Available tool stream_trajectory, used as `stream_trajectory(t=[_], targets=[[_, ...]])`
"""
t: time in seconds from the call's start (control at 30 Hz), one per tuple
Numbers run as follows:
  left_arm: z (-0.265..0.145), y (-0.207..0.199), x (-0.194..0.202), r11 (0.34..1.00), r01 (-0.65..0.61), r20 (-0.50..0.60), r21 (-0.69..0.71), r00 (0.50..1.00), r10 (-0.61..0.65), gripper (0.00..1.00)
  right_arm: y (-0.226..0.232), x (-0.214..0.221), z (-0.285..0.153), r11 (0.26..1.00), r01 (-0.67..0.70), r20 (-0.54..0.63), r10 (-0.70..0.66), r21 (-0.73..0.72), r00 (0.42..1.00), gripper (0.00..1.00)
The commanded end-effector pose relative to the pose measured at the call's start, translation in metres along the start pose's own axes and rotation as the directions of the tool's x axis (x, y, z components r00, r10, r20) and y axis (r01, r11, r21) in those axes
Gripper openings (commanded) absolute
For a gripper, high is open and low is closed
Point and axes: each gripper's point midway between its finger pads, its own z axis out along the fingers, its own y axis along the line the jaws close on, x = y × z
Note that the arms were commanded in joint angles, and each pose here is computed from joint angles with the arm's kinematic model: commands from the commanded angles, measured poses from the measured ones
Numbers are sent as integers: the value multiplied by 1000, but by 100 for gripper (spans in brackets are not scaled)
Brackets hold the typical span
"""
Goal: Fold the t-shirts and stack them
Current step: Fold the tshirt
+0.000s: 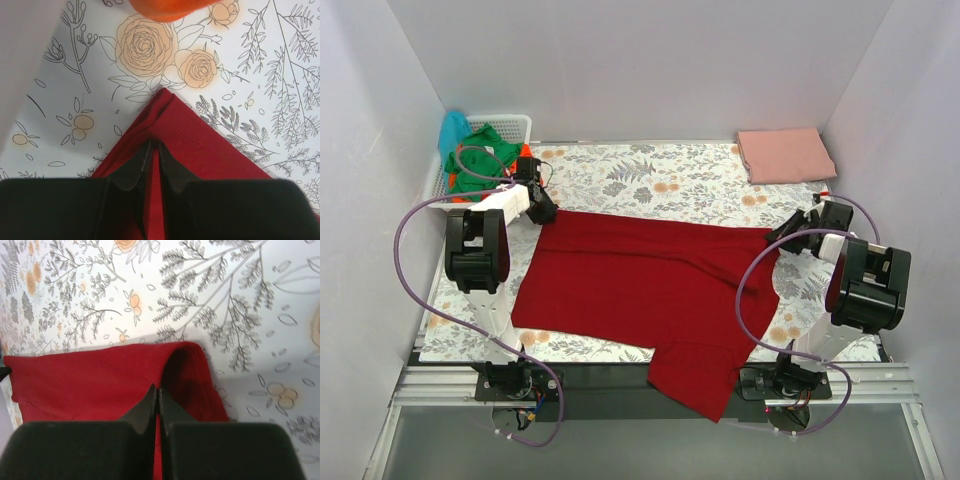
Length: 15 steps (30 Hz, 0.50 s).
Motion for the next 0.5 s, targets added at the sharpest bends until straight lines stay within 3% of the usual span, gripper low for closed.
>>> stream_trajectory(t=[0.0, 0.2, 0.47], targets=[[15, 22, 17, 996, 22, -45, -88, 999, -26, 7, -3, -22, -17, 999, 27, 112, -31, 39, 993, 1], [15, 19, 19, 994, 61, -58, -86, 996, -66, 4, -25, -27, -4, 996, 31, 101, -40, 83, 994, 1], [22, 3, 8, 991, 121, -48, -55, 991, -124, 6, -15, -91, 31, 998, 65, 140, -68, 22, 988, 1]])
